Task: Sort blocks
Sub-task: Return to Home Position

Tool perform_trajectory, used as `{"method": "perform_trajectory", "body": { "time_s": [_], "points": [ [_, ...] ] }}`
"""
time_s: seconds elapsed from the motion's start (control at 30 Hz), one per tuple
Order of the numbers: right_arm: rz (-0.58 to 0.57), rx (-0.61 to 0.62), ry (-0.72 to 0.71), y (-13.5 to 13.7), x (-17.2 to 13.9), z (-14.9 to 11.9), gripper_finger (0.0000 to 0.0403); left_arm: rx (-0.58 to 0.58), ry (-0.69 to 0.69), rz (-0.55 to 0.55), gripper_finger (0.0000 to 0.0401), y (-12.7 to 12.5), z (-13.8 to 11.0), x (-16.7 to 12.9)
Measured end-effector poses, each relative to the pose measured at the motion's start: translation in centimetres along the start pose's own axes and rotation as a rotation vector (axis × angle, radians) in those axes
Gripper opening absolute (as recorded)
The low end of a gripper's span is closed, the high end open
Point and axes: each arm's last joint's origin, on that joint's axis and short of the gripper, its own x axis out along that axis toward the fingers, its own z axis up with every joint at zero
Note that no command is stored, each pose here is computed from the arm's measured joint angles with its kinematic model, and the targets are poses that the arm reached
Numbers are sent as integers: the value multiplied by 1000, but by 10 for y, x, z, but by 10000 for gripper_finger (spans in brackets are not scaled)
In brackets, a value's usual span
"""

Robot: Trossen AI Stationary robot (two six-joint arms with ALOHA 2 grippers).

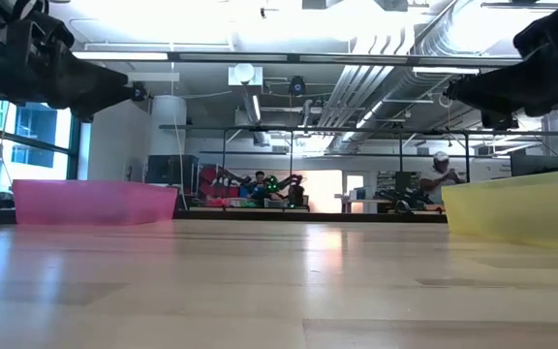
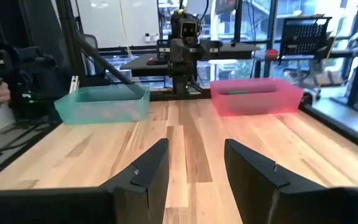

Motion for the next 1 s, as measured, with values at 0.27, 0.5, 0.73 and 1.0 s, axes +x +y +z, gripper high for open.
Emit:
{"method": "perform_trajectory", "body": {
  "time_s": [0.27, 0.5, 0.73, 1.0],
  "points": [
    [-78, 69, 2, -15, 0, 0, 139, -9, 21, -7, 184, 0, -2, 1],
    [-158, 231, -11, -18, -1, -1, 139, 15, 24, -8, 184, 0, -2, 1],
    [-188, 330, -12, -19, 0, -1, 139, -1, 24, -8, 184, 0, -2, 1],
    [-192, 217, 10, -19, 1, -2, 139, -1, 24, -8, 184, 0, -2, 1]
  ]
}}
